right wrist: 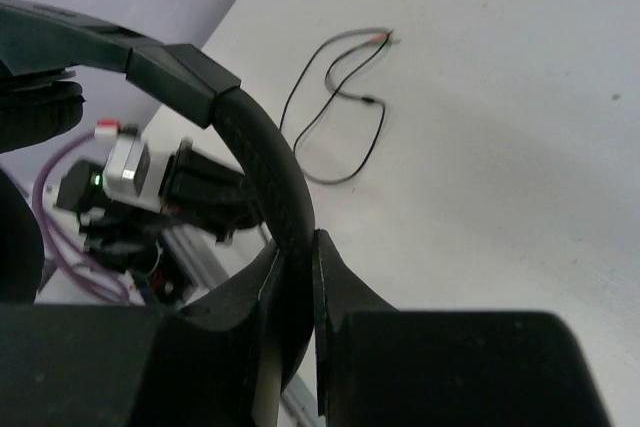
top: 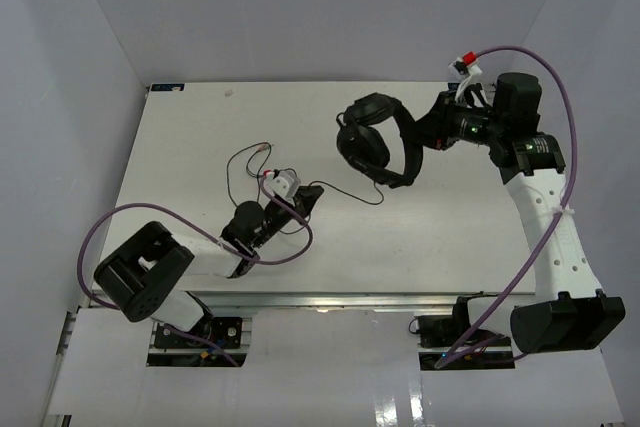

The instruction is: Wrap the headphones

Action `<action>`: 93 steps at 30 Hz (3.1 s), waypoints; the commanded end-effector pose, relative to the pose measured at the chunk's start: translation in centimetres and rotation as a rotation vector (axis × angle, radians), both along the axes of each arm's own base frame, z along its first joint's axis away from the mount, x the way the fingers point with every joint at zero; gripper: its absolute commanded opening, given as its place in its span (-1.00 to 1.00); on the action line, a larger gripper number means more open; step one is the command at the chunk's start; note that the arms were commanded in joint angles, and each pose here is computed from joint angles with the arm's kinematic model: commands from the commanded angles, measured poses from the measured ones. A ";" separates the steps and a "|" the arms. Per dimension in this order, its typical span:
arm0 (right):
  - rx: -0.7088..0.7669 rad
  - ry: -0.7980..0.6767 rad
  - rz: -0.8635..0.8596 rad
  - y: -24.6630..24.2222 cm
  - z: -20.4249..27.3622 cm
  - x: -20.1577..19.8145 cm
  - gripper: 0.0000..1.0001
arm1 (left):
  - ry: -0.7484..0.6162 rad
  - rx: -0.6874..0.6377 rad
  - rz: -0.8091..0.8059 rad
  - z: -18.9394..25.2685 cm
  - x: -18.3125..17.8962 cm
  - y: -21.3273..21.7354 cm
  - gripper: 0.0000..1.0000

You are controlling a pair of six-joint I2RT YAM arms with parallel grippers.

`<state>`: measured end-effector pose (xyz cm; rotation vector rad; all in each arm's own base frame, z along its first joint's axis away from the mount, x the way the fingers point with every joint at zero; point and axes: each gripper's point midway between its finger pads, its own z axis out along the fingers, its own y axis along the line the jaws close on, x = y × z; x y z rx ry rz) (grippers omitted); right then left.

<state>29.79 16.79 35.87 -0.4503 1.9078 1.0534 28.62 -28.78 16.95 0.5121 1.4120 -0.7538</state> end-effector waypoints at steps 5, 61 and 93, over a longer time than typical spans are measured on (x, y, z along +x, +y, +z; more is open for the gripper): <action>-0.241 -0.275 0.164 2.6 -0.7 -4.3 -0.85 | 0.006 0.080 -0.137 3.2 3.4 -0.1 -0.97; -0.746 -0.344 -0.419 1.9 -7.7 9.2 -0.85 | 0.185 0.060 -0.381 14.1 -3.8 0.0 -0.97; -0.505 -0.320 -0.576 0.3 -2.6 13.4 -0.85 | 0.451 0.052 -0.640 7.7 -9.4 -7.7 -0.26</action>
